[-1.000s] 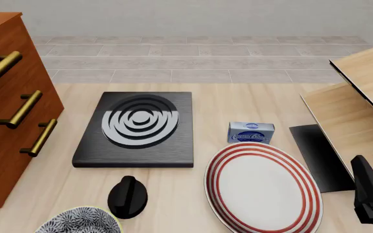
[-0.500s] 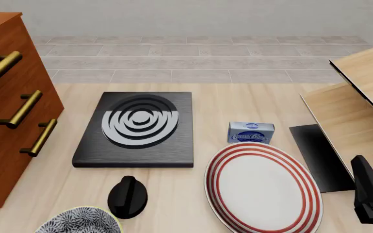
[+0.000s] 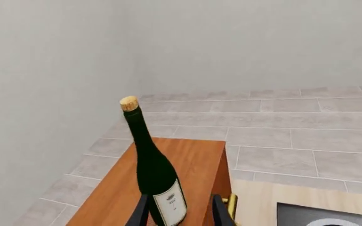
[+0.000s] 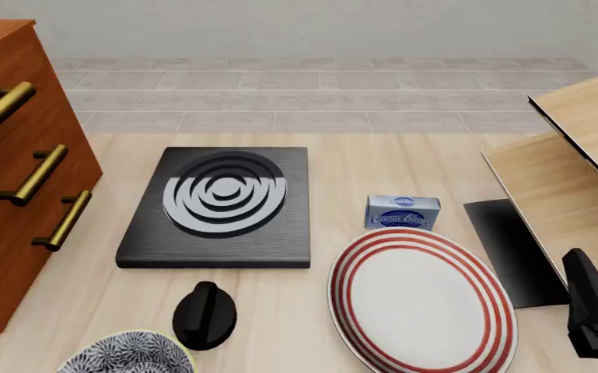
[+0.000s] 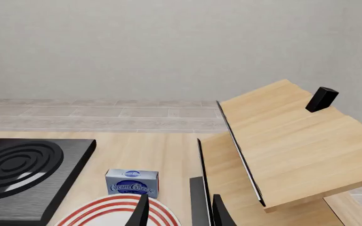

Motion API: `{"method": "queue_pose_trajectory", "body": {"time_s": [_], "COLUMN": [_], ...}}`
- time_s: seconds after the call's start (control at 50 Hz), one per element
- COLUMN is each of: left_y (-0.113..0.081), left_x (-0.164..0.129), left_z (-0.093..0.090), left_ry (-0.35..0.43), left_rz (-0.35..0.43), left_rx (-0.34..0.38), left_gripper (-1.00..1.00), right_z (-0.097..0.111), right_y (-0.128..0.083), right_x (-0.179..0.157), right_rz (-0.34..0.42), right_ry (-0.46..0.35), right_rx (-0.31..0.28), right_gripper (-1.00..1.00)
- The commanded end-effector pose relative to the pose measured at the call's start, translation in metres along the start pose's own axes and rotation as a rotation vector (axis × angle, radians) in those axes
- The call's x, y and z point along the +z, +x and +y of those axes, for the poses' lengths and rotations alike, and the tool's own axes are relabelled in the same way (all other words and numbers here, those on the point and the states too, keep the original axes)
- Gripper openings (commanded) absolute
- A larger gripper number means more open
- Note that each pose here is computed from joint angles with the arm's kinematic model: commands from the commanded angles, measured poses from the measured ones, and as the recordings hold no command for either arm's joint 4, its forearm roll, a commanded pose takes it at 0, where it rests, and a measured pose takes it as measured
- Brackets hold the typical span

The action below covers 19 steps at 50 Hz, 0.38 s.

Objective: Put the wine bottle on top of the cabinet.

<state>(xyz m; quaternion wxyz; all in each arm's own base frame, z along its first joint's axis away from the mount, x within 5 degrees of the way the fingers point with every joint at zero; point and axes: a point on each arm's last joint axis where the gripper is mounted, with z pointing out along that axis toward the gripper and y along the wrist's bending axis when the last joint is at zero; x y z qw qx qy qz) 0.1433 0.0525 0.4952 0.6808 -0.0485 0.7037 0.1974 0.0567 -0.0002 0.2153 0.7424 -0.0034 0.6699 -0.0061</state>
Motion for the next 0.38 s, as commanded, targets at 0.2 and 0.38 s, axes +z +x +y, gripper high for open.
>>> {"method": "queue_pose_trajectory", "body": {"time_s": [0.2, 0.38], "left_y": [0.017, 0.012], "left_x": [-0.054, -0.081], "left_z": [-0.008, -0.009], "left_ry": [0.034, 0.064], "left_rz": [-0.062, -0.112], "left_rx": [-0.034, -0.023], "left_gripper": [1.0, 1.0], "right_z": [0.0, 0.0], "right_y": [0.0, 0.0], "right_x": [0.0, 0.0], "right_rz": [0.0, 0.0], "right_ry": [0.0, 0.0], "right_rx": [0.0, 0.0], "right_gripper": [1.0, 1.0]}}
